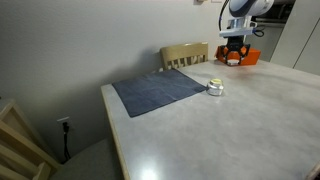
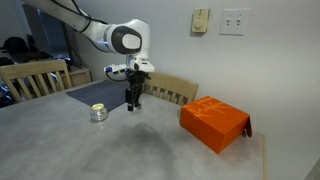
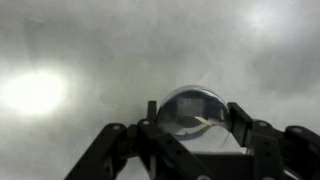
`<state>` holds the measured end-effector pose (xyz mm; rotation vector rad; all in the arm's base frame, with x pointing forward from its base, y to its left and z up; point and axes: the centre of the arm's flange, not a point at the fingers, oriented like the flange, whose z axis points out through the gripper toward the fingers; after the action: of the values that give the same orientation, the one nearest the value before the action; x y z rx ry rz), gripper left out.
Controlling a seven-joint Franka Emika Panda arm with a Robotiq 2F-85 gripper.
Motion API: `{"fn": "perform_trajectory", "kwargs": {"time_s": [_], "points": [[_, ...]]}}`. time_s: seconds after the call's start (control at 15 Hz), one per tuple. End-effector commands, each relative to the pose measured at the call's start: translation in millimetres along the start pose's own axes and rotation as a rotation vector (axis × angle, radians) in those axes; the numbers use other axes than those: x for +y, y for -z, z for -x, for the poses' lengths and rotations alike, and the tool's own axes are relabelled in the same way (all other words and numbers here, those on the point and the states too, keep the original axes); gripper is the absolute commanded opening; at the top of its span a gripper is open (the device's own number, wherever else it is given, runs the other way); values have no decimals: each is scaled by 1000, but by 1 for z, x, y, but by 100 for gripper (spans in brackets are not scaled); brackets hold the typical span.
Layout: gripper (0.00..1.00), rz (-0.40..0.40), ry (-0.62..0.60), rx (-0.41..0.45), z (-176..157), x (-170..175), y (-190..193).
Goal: Remove the lid from the silver container
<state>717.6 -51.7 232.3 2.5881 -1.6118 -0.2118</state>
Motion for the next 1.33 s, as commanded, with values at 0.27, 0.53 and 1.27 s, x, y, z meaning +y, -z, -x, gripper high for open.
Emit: {"fn": "perform_trajectory", "kwargs": {"time_s": [0.27,0.53,1.27], "points": [[69,2,2,1,0,-2,-3],[44,-85,-2,27,3,-1,-9],[44,-58,6,-57,-1,-29,-80]]}}
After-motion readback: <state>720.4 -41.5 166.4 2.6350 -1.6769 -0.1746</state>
